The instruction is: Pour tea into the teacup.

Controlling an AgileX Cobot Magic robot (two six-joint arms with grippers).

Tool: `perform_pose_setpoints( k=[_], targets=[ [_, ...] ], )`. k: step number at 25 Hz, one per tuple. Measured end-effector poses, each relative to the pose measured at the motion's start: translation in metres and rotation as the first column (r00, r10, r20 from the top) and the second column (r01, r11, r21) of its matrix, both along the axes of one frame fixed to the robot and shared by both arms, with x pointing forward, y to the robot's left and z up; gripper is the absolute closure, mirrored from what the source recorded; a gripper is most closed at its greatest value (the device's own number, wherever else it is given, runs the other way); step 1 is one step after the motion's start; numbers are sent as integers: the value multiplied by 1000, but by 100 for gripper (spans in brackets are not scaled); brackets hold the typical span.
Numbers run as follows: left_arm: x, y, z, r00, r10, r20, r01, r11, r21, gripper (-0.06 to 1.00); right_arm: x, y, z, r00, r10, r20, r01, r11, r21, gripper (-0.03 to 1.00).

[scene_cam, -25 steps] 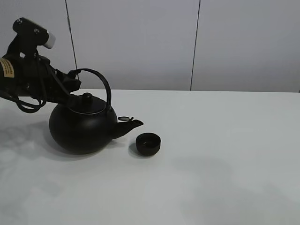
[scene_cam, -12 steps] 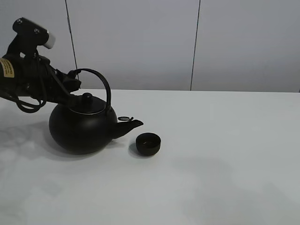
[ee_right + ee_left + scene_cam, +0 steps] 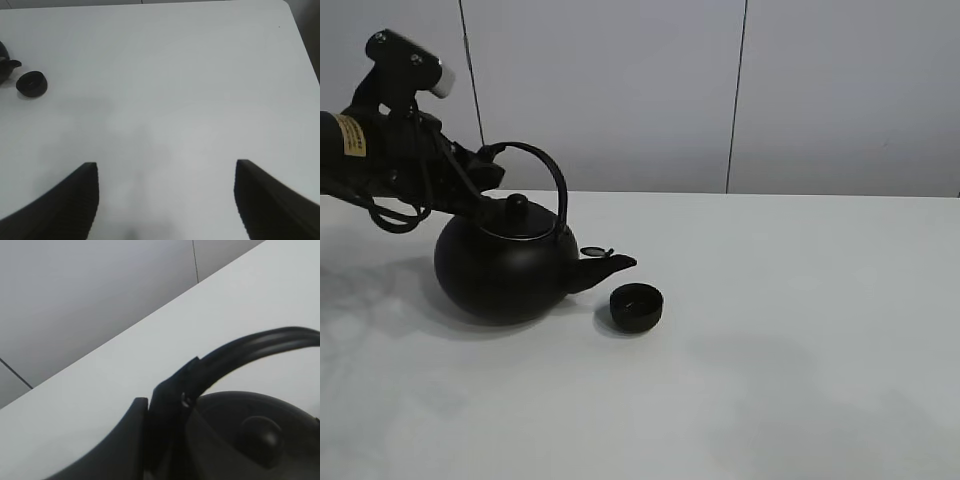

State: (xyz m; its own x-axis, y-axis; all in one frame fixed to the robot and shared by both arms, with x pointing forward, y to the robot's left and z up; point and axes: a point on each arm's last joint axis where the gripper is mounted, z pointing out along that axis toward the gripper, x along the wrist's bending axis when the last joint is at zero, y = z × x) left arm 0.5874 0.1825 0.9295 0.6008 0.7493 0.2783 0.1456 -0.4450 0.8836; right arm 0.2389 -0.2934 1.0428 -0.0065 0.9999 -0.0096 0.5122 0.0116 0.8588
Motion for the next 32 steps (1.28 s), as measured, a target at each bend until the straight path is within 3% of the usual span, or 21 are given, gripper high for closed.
perform_pose_setpoints(
  k=[32],
  targets=[
    [-1,-1,-1,1000,-21,-2,21,1000,21,83,0,0,0,1000,0,1,0,1000,0,45]
  ],
)
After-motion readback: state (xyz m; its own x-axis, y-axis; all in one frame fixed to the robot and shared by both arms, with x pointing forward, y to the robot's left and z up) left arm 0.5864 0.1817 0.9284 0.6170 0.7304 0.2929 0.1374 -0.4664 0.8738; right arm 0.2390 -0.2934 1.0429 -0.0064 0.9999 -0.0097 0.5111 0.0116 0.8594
